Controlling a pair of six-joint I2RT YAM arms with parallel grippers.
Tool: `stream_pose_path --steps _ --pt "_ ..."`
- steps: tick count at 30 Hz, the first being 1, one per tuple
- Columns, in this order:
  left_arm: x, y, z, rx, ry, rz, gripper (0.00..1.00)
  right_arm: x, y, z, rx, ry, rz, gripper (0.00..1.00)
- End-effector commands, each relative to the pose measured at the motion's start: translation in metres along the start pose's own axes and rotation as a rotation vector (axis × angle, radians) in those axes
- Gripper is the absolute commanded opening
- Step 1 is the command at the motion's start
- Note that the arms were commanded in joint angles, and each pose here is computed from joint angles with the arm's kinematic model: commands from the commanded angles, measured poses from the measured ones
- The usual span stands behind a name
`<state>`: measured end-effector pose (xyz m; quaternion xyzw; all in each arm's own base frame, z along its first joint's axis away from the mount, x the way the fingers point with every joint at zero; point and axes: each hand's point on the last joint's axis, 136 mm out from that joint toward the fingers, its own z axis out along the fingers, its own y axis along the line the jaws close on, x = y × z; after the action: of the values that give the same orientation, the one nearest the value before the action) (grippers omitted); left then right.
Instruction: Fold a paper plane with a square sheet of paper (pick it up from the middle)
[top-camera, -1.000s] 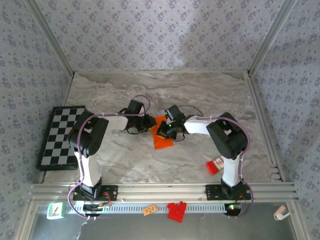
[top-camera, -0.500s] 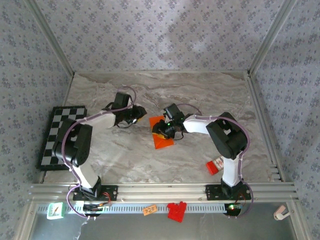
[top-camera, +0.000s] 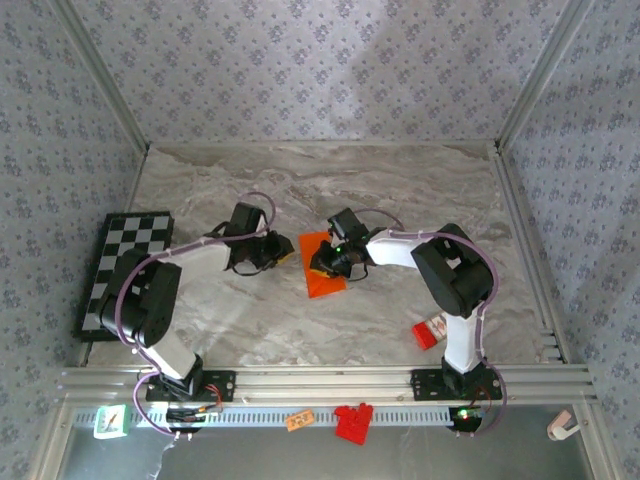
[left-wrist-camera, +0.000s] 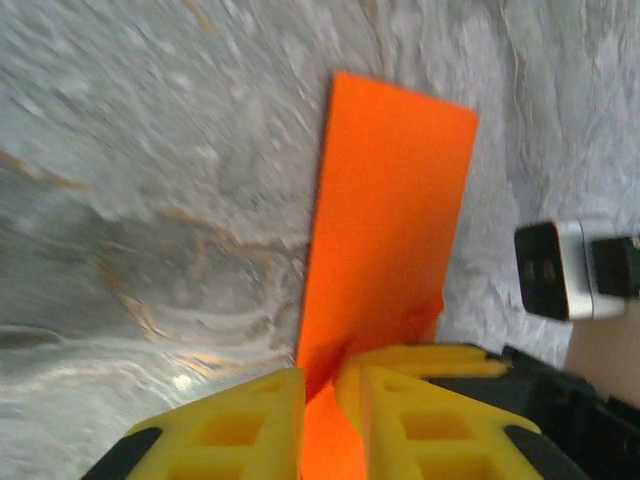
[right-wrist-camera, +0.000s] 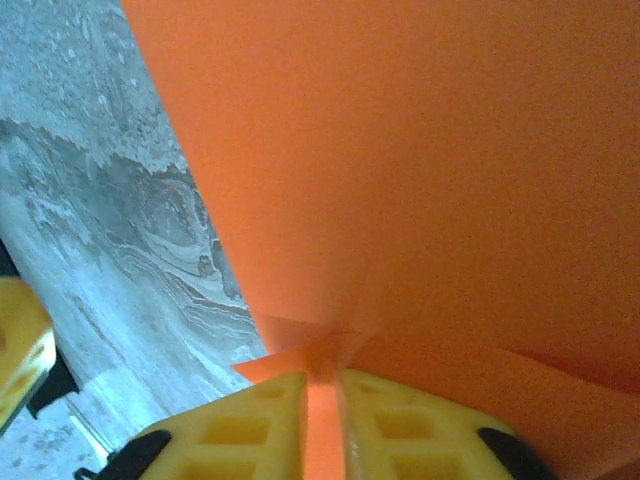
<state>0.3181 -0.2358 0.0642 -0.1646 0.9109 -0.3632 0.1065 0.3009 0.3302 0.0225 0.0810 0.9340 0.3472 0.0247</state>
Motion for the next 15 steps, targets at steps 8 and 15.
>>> stream_pose_path --steps 8,15 --pt "0.039 -0.017 0.023 0.023 0.129 0.075 0.07 0.010 -0.034 0.006 0.118 0.035 0.045 0.02" --pt "0.042 -0.008 0.035 -0.040 0.134 0.087 0.02 0.010 -0.033 0.006 0.116 0.033 0.042 0.01"
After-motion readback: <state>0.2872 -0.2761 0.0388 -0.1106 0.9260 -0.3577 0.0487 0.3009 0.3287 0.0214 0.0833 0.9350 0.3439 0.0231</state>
